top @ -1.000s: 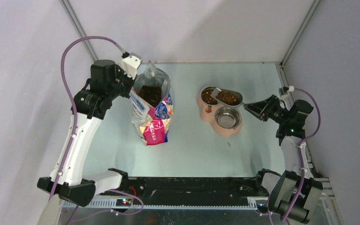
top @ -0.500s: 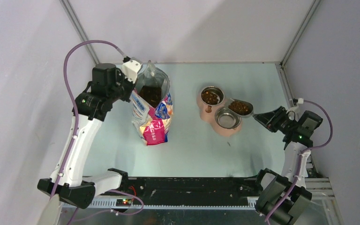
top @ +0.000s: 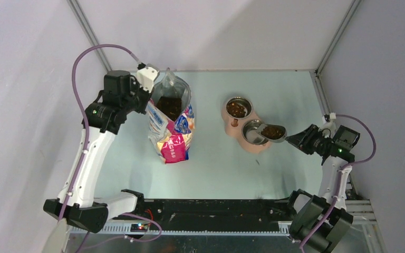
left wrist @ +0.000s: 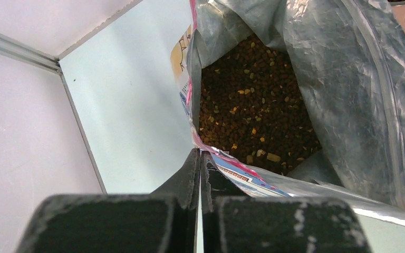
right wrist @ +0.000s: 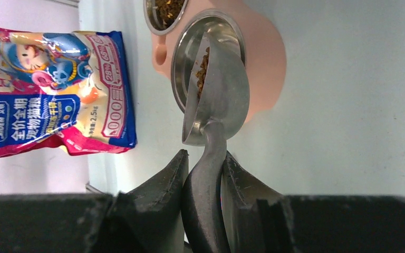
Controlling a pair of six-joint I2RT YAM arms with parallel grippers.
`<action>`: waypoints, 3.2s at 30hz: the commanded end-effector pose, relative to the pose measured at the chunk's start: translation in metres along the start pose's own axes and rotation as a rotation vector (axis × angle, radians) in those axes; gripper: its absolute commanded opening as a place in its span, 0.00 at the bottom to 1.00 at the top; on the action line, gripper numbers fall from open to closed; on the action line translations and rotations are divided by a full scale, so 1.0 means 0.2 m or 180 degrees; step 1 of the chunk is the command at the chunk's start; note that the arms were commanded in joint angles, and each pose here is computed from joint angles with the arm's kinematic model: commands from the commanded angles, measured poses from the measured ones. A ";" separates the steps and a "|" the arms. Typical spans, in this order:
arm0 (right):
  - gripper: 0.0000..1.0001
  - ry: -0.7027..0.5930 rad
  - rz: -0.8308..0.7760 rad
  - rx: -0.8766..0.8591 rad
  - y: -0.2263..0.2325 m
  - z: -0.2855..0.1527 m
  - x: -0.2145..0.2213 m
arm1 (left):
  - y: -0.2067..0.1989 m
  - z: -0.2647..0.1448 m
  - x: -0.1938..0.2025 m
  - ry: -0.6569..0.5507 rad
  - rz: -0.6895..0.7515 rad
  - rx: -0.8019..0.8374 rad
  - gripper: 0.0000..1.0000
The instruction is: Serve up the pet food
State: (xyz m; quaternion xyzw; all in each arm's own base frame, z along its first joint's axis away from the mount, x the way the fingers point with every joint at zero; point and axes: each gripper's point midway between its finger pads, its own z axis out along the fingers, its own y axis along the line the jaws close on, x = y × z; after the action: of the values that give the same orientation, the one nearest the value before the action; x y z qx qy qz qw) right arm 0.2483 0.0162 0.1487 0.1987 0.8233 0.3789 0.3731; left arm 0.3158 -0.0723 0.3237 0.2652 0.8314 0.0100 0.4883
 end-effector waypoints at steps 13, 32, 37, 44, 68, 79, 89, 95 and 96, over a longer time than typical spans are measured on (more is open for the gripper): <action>0.00 0.0255 -0.1369 0.0552 0.15 0.02 -0.18 | 0.00 0.00 -0.08 -0.0122 -0.0050 0.0066 0.00; 0.00 0.0617 -0.2776 0.0806 0.33 0.09 -0.24 | -0.02 -0.02 -0.03 -0.0092 -0.0089 0.0108 0.00; 0.00 0.0680 -0.3087 0.0827 0.35 0.10 -0.24 | -0.02 -0.02 -0.02 -0.0083 -0.0098 0.0115 0.00; 0.00 0.0684 -0.3470 0.0768 0.48 0.11 -0.34 | -0.03 0.00 -0.02 -0.0078 -0.0152 0.0166 0.00; 0.00 0.0516 -0.2138 -0.1769 2.05 0.40 -0.32 | 0.06 -0.14 -0.30 -0.0350 -0.0759 -0.0017 0.59; 0.00 0.0789 -0.2414 -0.1612 2.00 0.44 -0.06 | 0.12 0.17 -0.23 0.0206 -0.1103 -0.0159 0.59; 0.00 0.1195 -0.3073 -0.1271 1.89 0.54 0.22 | 0.06 0.25 -0.09 0.0534 -0.0668 -0.0144 0.27; 0.00 0.1273 -0.3115 -0.0645 1.78 0.69 0.31 | -0.05 0.26 -0.13 0.0431 -0.0813 0.0201 0.00; 0.00 0.1297 -0.3111 -0.0579 1.77 0.72 0.33 | -0.08 0.26 -0.15 0.0402 -0.0830 0.0306 0.00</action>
State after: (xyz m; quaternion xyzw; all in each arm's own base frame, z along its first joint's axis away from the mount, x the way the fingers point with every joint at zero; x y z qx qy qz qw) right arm 0.3143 0.3538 0.3456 -0.3381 0.8109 0.3317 0.3437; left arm 0.3714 -0.0928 0.2974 0.1662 0.9026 -0.0256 0.3963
